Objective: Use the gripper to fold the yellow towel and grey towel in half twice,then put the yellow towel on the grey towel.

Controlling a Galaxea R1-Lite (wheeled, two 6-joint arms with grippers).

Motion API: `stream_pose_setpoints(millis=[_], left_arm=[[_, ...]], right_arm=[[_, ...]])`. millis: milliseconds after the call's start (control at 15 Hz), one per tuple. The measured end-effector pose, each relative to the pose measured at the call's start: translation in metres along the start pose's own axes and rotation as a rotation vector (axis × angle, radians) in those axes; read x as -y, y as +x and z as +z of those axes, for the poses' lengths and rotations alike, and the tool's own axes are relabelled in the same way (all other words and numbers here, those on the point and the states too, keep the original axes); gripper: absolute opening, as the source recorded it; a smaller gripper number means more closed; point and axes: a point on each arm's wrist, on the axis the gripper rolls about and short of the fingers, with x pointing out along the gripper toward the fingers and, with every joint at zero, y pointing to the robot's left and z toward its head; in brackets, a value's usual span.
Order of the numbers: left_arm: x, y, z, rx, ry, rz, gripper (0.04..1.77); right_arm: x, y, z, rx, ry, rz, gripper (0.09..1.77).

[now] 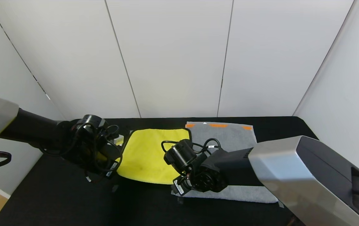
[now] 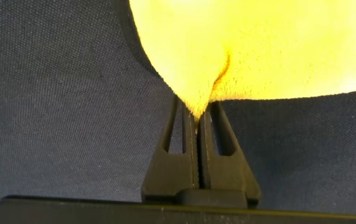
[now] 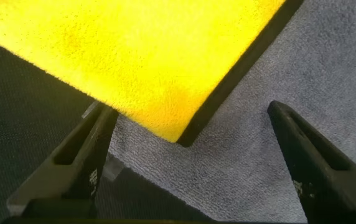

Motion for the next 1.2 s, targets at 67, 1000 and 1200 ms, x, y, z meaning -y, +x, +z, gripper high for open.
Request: stream_pose_setpoints(millis=[67,1000,1200], left_arm=[[0.000,0.000,0.000,0.000,0.000,0.000,0.12],[0.001,0.000,-0.002,-0.001,0.001,-0.011,0.12],[0.002,-0.002,-0.007,-0.011,0.001,-0.021,0.12]], right_arm=[[-0.001,0.001,-0.001,-0.001,0.001,0.000,1.53],[-0.002,-0.001,0.001,0.002,0.014,0.011,0.14],[-0.002,-0.010,0.004,0.002,0.047,0.060,0.14]])
